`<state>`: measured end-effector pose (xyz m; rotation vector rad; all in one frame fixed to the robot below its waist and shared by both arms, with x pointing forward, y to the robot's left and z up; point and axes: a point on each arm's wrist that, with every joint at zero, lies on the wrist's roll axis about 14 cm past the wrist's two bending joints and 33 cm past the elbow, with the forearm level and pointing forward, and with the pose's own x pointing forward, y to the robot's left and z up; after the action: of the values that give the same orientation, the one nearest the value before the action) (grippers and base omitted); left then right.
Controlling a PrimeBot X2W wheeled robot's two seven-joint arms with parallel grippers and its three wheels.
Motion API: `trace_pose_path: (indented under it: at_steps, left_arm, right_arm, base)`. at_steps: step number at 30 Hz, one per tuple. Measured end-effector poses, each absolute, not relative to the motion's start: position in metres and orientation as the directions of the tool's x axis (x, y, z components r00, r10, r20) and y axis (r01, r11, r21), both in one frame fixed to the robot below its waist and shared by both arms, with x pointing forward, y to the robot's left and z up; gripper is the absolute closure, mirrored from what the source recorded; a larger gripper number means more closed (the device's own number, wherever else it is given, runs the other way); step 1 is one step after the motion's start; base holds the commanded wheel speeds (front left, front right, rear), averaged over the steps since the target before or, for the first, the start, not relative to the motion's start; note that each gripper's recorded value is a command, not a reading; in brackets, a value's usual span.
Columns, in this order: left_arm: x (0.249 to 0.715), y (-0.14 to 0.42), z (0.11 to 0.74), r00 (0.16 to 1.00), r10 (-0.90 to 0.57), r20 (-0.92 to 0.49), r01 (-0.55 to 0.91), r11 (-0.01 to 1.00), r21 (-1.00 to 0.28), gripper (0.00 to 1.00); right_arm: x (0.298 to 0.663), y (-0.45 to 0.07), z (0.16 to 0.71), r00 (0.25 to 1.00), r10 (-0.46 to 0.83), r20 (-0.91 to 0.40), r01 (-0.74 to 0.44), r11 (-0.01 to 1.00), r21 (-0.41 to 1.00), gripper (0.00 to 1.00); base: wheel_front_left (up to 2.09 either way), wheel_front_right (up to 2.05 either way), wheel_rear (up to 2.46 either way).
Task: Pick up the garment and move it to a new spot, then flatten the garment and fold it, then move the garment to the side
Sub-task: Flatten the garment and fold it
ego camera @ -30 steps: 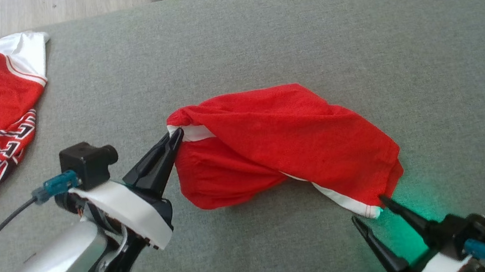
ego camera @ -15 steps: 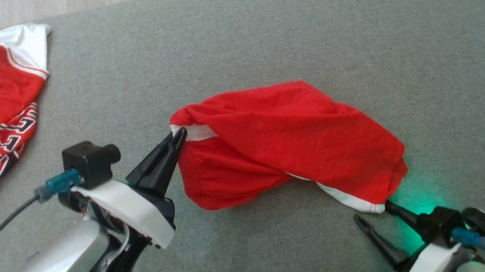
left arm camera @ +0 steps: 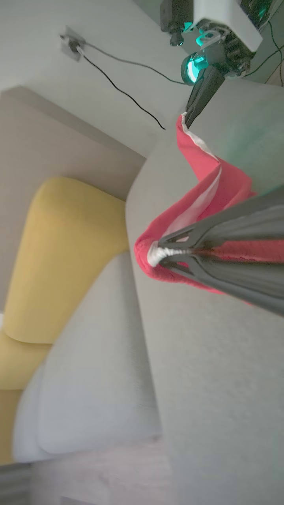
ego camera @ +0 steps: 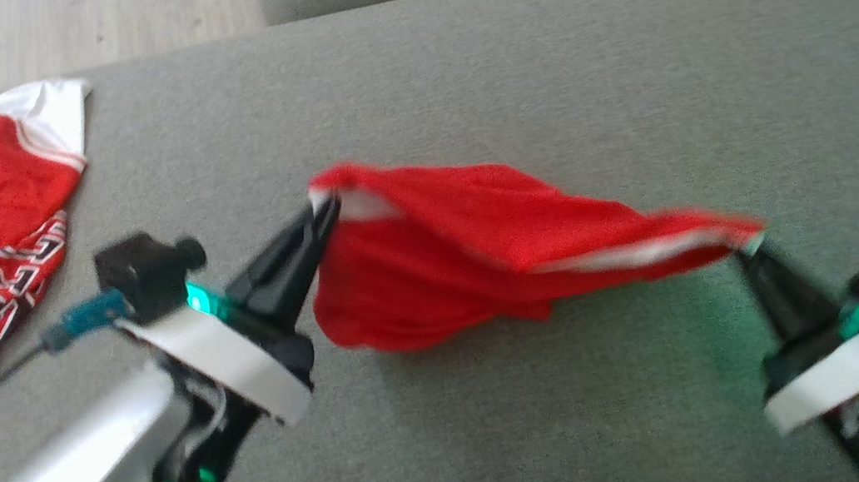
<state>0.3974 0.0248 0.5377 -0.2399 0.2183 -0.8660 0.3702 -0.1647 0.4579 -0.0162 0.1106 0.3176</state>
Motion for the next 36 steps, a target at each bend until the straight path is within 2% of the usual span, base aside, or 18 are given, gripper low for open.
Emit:
trace_pose_path:
  at_steps: [1, 4, 7, 11, 16, 19, 23, 26, 28, 32, 36]
  left_arm:
    - [0.397, 0.025, 0.538, 0.629, -0.772, -0.092, 0.723, 0.624, -0.295, 1.0]
    - [0.406, 0.011, 0.582, 0.598, -0.8, 0.045, 0.783, 0.571, -0.246, 1.0]
    - [0.417, -0.003, 0.615, 0.552, -0.826, 0.113, 0.832, 0.536, -0.143, 1.0]
    - [0.441, -0.024, 0.661, 0.496, -0.842, 0.21, 0.86, 0.51, 0.015, 1.0]
    - [0.488, -0.048, 0.69, 0.486, -0.832, 0.269, 0.837, 0.531, 0.131, 1.0]
    - [0.515, -0.058, 0.708, 0.493, -0.794, 0.356, 0.817, 0.564, 0.125, 1.0]
    - [0.534, -0.066, 0.747, 0.482, -0.719, 0.5, 0.796, 0.598, 0.093, 1.0]
    - [0.534, -0.069, 0.747, 0.466, -0.699, 0.542, 0.787, 0.608, 0.108, 1.0]
    - [0.527, -0.072, 0.717, 0.485, -0.71, 0.512, 0.795, 0.601, 0.08, 1.0]
    - [0.489, -0.079, 0.6, 0.547, -0.783, 0.295, 0.822, 0.57, -0.009, 1.0]
    - [0.44, -0.07, 0.512, 0.568, -0.817, 0.1, 0.822, 0.56, -0.102, 1.0]
  right_arm:
    - [0.37, -0.165, 0.458, 0.944, 0.311, -0.111, -0.312, 0.95, 0.002, 1.0]
    - [0.384, -0.18, 0.505, 0.96, 0.277, 0.028, -0.276, 0.96, -0.037, 1.0]
    - [0.405, -0.195, 0.548, 0.953, 0.268, 0.138, -0.255, 0.961, -0.109, 1.0]
    - [0.453, -0.21, 0.611, 0.925, 0.265, 0.272, -0.221, 0.958, -0.181, 1.0]
    - [0.511, -0.237, 0.663, 0.916, 0.224, 0.333, -0.138, 0.955, -0.264, 1.0]
    - [0.535, -0.26, 0.694, 0.91, 0.166, 0.38, -0.048, 0.952, -0.301, 1.0]
    - [0.543, -0.282, 0.735, 0.871, 0.119, 0.476, 0.059, 0.938, -0.343, 1.0]
    - [0.537, -0.285, 0.726, 0.878, 0.122, 0.462, 0.079, 0.916, -0.392, 1.0]
    - [0.528, -0.286, 0.699, 0.905, 0.118, 0.41, 0.066, 0.91, -0.409, 1.0]
    - [0.497, -0.283, 0.602, 0.973, 0.088, 0.214, -0.007, 0.936, -0.353, 1.0]
    - [0.448, -0.27, 0.518, 0.997, 0.079, 0.028, -0.069, 0.964, -0.257, 1.0]
  base:
    - [0.0, 0.0, 0.0]
    - [0.0, 0.0, 0.0]
    - [0.0, 0.0, 0.0]
    - [0.0, 0.0, 0.0]
    - [0.0, 0.0, 0.0]
    - [0.0, 0.0, 0.0]
    - [0.0, 0.0, 0.0]
    - [0.0, 0.0, 0.0]
    - [0.0, 0.0, 0.0]
    - [0.0, 0.0, 0.0]
    - [0.0, 0.0, 0.0]
